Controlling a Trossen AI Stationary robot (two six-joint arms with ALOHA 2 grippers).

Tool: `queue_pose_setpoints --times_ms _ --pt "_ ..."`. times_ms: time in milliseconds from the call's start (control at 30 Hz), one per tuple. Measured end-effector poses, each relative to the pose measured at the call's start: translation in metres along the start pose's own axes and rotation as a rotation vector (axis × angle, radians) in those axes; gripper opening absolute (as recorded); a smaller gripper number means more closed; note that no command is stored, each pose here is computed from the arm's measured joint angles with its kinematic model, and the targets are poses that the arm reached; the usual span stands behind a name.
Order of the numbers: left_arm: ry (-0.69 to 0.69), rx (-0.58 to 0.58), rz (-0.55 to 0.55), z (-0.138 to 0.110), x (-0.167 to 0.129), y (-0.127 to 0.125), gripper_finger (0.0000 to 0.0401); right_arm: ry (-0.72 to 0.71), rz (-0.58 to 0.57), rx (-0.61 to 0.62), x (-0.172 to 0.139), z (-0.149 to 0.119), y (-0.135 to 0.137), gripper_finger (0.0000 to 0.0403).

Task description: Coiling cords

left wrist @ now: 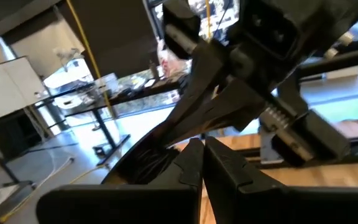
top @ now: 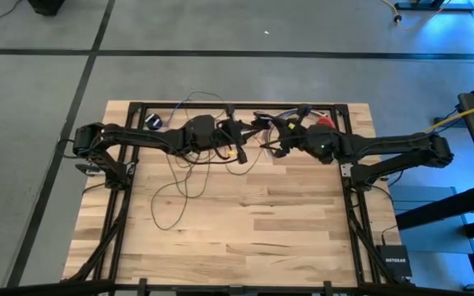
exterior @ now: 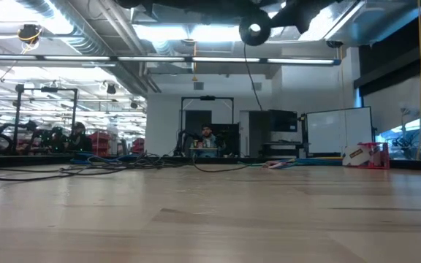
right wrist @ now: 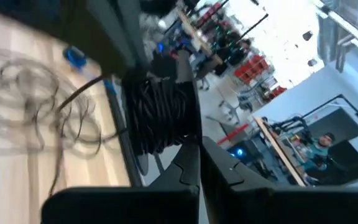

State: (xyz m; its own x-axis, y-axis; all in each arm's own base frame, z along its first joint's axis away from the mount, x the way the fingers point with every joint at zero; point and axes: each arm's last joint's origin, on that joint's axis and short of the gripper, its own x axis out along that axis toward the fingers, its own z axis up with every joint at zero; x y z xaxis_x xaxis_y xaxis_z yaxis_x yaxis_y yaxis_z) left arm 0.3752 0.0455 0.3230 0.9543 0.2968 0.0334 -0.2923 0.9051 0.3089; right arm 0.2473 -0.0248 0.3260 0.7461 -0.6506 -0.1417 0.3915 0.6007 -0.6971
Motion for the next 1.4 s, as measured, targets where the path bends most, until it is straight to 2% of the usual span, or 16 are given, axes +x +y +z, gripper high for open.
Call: queue_pose_setpoints --times_ms 233,467,733,967,1400 --pt "-0.01 -0.013 -0.022 0.0 0.001 -0.002 0.0005 -0.091 -0.026 0.07 0.004 0.009 -0.002 0.0001" --pt "0.004 0.033 -0.022 -0.003 0.002 -0.003 0.0015 -0.122 -0.032 0.087 0.004 0.012 -0.004 0.0001" --pt "0.023 0.034 -0.025 -0.013 0.009 -0.006 0.0059 -0.166 -0.016 0.105 0.003 0.014 -0.005 0.0001" --pt "0.042 0.089 -0.053 -0.014 0.007 -0.017 0.0103 -0.157 -0.038 0.094 0.003 0.014 -0.006 0.0001" --pt "0.109 0.141 -0.104 -0.011 -0.001 -0.031 0.0109 -0.154 -0.041 0.09 0.003 0.014 -0.006 0.0002"
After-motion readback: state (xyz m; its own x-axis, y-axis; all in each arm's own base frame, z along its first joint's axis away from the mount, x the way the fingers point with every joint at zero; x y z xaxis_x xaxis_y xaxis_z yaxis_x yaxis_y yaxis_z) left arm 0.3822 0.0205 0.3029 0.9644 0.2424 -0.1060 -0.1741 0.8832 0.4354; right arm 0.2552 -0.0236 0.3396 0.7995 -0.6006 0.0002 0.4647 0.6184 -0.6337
